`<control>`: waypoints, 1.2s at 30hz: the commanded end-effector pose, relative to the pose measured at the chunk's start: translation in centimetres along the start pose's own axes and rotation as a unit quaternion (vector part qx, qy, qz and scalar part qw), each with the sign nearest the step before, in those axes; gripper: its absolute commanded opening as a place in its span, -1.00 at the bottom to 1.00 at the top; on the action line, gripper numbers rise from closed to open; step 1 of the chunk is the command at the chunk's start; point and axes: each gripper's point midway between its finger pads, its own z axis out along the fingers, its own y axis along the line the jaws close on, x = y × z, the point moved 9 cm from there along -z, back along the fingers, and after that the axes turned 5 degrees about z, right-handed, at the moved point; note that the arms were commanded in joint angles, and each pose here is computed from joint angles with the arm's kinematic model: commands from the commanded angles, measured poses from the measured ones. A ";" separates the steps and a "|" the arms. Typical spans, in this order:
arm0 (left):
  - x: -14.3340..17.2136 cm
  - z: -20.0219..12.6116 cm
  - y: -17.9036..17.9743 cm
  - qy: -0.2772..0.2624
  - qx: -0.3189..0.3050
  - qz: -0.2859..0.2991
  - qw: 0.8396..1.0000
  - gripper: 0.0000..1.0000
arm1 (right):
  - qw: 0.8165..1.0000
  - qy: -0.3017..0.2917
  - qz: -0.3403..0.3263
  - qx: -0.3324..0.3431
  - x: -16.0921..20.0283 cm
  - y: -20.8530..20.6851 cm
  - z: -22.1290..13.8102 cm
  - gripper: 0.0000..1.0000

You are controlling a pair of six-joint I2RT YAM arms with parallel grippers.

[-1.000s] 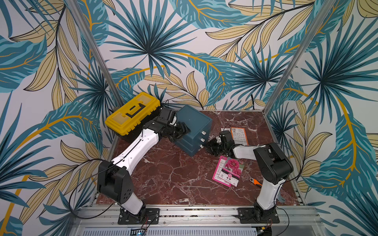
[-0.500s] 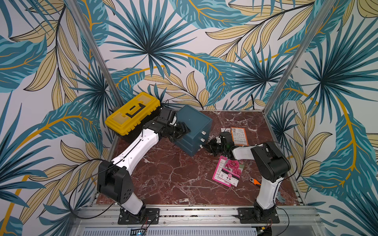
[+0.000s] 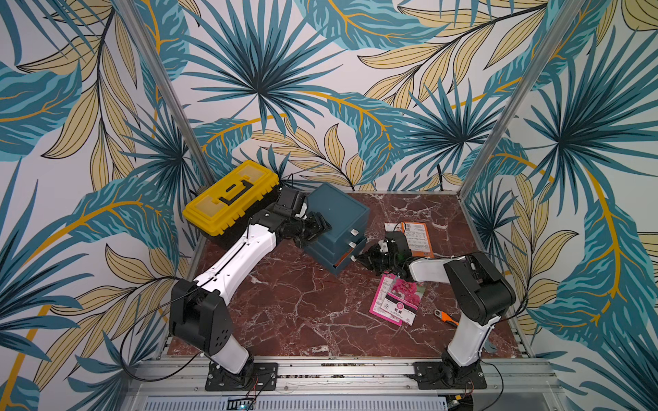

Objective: Take the seed bags out of the drawer
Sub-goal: Open the drawer in the storage box.

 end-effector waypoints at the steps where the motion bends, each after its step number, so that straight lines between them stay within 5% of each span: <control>1: -0.5 -0.8 -0.6 -0.018 0.012 0.006 1.000 0.34 | 1.000 0.015 0.000 0.024 0.8 -1.2 -0.9 -1.00; 17: 0.0 -1.4 -0.2 -0.025 0.011 0.006 1.000 0.36 | 0.994 0.043 -0.066 0.075 2.8 -0.6 -5.1 -1.00; 36: 1.1 -2.3 0.7 -0.026 -0.006 0.012 1.000 0.41 | 0.991 0.062 -0.077 0.090 7.1 -2.3 -5.0 -1.00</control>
